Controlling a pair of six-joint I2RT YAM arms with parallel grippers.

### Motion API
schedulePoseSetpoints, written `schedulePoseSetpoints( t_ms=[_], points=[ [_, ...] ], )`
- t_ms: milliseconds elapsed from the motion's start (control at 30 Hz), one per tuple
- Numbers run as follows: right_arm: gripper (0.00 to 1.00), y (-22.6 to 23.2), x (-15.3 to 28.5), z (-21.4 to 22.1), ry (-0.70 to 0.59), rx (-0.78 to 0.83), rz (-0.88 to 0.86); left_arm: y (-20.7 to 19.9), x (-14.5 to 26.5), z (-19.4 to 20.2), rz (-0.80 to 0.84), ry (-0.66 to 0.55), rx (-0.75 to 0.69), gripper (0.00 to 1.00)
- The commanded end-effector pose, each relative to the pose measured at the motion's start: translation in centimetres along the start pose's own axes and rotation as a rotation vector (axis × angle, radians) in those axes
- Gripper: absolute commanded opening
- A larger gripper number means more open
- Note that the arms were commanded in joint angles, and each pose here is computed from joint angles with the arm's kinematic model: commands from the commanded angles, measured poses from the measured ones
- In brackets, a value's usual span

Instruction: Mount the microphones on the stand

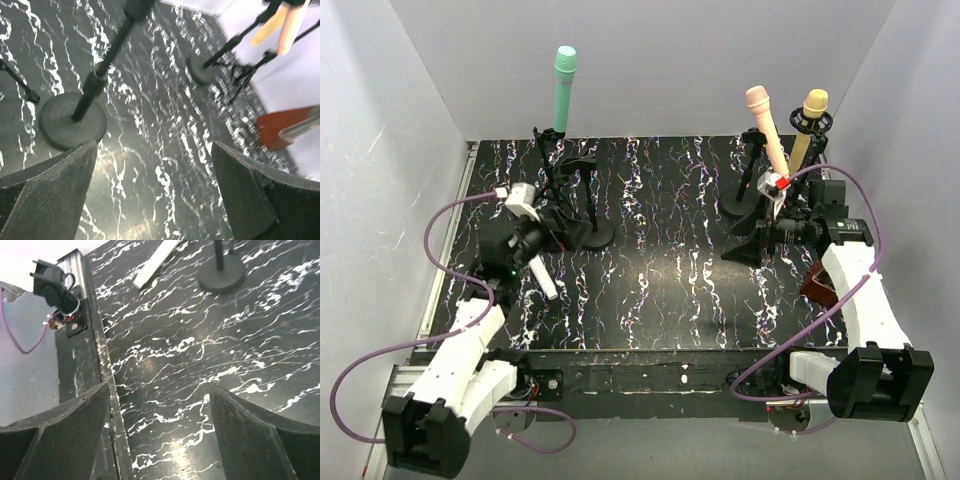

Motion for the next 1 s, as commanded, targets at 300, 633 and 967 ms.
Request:
schedulePoseSetpoints(
  t_ms=[300,633,967],
  points=[
    [0.85,1.9,-1.4,4.3,-0.054,-0.078,-0.162,-4.2,0.9,-12.5,0.098,-0.007,-0.175,0.97],
    [0.82,1.9,-1.4,4.7,-0.035,-0.12,-0.202,-3.1,-3.2,-13.8,0.153,0.09,-0.468,0.83],
    [0.82,2.1,-1.2,5.5,-0.002,-0.099,-0.183,-2.5,-6.6,-13.1,0.265,0.118,-0.523,0.6]
  ],
)
Point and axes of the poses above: each gripper's point midway between its finger pads, its own x axis back along the fingers, its own y axis along the line the jaws close on, z = x × y, the point moved 3 cm from there along x, back along the fingers, and after that the axes turned 9 degrees about x, right-handed, at the moved point
